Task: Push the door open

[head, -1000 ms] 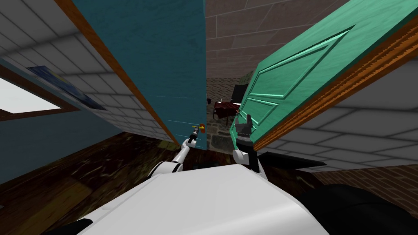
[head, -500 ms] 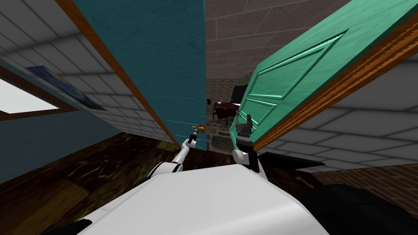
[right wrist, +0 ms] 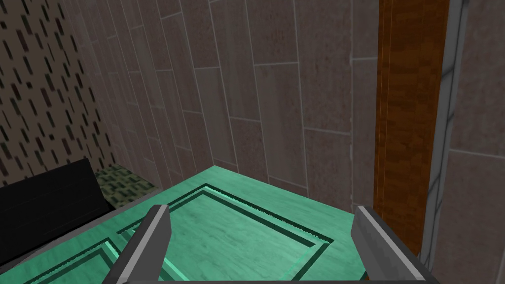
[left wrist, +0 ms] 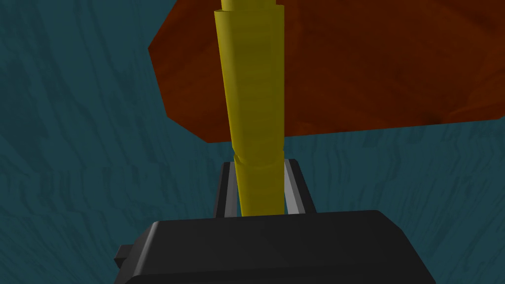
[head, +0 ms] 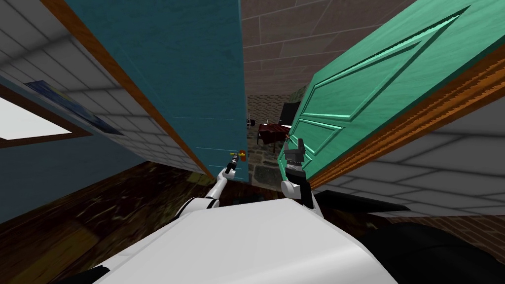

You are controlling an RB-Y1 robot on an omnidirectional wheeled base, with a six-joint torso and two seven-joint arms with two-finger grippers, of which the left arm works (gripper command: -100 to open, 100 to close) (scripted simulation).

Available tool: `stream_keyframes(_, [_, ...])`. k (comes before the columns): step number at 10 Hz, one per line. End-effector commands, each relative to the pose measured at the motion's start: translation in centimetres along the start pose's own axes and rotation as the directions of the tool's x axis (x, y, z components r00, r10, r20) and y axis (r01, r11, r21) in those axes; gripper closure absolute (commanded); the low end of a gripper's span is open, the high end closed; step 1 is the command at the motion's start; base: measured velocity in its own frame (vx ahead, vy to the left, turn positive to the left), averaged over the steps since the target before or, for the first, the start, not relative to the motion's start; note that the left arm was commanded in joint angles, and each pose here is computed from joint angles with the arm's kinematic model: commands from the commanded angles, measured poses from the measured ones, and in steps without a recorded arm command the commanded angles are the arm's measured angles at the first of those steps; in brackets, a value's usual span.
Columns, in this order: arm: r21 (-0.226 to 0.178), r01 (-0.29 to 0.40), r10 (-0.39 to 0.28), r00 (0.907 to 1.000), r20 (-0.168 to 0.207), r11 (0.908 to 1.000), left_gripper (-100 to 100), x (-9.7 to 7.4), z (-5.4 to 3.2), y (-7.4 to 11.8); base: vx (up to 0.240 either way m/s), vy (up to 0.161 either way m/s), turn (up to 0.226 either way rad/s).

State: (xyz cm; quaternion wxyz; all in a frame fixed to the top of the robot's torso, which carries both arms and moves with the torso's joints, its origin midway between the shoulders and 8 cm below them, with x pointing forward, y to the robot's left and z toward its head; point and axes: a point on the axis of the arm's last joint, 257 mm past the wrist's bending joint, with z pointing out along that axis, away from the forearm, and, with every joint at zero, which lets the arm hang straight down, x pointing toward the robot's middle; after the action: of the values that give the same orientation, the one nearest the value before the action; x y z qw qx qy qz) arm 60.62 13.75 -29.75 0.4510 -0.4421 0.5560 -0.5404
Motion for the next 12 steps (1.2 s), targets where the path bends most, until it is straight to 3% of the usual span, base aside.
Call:
stream_keyframes(1, [0.012, -0.009, 0.009, 0.9998, 0.018, 0.9999, 100, -1.5, 0.5, -0.6, 0.108, -0.069, 0.026])
stream_keyframes(5, [0.01, -0.019, 0.018, 0.9967, 0.08, 0.9998, 100, -5.3, 0.11, -0.6, 0.154, -0.118, 0.059])
stream_keyframes(8, [0.009, -0.019, 0.019, 0.996, 0.088, 0.9998, 100, -5.7, 0.05, -0.6, 0.095, -0.066, 0.021])
stream_keyframes(9, [0.009, -0.02, 0.019, 0.9934, 0.113, 0.9998, 100, -7.1, -0.15, -0.6, 0.103, -0.074, 0.038])
stream_keyframes(12, [0.008, -0.019, 0.017, 0.9892, 0.146, 0.9998, 100, -8.9, -0.46, -0.6, 0.14, -0.133, 0.09])
